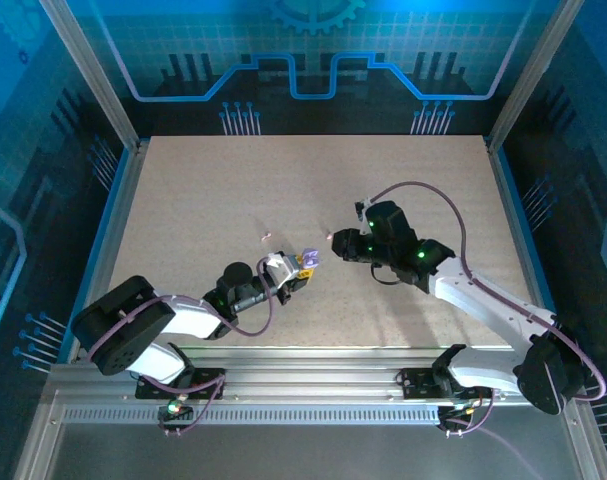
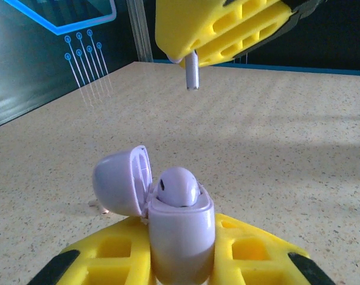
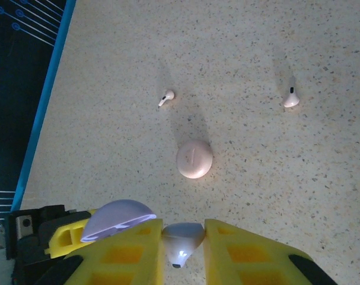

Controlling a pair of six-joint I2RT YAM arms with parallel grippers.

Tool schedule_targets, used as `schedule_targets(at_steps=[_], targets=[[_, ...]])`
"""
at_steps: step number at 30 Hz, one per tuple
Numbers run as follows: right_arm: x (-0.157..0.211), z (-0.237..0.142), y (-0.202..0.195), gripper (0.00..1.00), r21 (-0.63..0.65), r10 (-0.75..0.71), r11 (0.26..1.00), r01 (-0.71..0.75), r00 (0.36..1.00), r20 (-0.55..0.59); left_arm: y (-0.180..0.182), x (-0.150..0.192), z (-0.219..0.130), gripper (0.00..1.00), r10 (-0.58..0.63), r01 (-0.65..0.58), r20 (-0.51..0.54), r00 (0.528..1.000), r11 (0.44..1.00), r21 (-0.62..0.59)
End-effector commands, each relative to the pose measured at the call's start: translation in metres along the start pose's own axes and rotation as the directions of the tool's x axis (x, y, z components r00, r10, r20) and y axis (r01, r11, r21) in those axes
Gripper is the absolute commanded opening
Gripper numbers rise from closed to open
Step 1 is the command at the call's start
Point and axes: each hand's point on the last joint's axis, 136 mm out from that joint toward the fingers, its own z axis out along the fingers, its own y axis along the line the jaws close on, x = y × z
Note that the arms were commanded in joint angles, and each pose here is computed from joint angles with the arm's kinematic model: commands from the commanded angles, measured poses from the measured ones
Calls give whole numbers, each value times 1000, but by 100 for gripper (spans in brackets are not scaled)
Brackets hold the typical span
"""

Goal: Insert wireless bluetooth earbuds into charging case

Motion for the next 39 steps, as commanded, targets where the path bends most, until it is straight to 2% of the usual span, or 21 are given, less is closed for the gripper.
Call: schedule_targets(at_steps=[1, 16, 39], targets=[[-8, -8, 17, 23, -48, -2, 999, 5, 998, 57, 3, -23, 5, 6, 43, -42, 83, 996, 999, -11], [-2, 2, 37, 23, -99, 4, 995, 3, 998, 64, 6, -30, 2, 7, 43, -38, 115, 992, 999, -37], [21, 20, 47, 22, -108, 8, 994, -8, 1000, 0, 13, -40, -2, 7, 49, -35, 172, 984, 996, -82]])
